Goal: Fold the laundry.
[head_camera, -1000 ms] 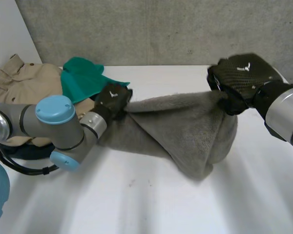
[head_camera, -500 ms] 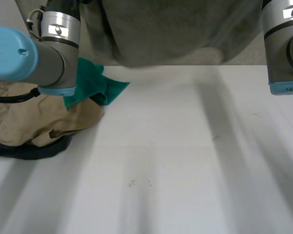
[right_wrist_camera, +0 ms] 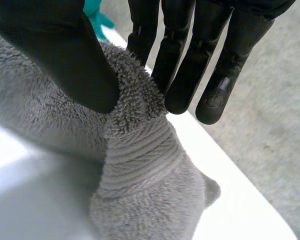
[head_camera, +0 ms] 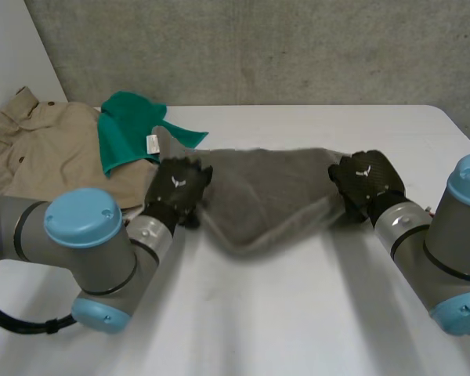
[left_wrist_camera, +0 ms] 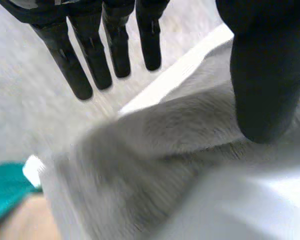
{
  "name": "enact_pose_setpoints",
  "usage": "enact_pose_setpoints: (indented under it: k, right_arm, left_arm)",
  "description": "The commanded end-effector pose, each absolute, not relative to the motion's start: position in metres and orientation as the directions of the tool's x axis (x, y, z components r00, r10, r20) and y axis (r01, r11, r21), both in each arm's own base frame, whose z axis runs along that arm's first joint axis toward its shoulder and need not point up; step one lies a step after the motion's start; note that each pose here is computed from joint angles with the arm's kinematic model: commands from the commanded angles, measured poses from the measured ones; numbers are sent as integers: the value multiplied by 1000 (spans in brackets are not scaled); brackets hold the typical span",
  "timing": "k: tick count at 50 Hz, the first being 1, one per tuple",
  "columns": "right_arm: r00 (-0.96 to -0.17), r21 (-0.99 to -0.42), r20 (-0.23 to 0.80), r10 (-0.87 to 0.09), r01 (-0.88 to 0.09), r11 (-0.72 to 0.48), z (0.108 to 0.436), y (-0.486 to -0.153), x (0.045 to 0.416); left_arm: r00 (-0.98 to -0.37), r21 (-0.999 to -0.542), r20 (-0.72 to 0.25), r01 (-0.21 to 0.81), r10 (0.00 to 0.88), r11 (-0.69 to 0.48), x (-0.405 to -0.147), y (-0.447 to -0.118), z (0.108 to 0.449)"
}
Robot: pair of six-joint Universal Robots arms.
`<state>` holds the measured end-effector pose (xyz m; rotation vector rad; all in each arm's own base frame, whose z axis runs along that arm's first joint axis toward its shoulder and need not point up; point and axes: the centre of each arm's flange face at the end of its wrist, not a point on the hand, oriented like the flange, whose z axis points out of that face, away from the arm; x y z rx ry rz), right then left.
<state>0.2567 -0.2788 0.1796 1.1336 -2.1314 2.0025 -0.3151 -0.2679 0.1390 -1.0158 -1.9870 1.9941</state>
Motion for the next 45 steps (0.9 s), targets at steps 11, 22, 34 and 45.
enact_pose_setpoints:
  k: [11, 22, 34, 45]
  right_arm:
    - [-755, -875, 445, -481, -482, -53, 177, -280, 253]
    - [-756, -875, 446, -479, -481, -54, 178, -280, 253]
    - [-757, -874, 445, -478, -482, -51, 177, -281, 252]
    - [-754, -873, 447, -481, -486, -49, 176, -280, 252]
  left_arm:
    - [-808, -924, -324, 381, 492, 17, -271, -258, 181]
    - [-850, -938, -284, 341, 443, 53, -241, -298, 178]
    - [-782, -927, -281, 371, 557, 53, -236, -310, 155]
    - [-753, -900, -323, 431, 573, 59, -239, -318, 133]
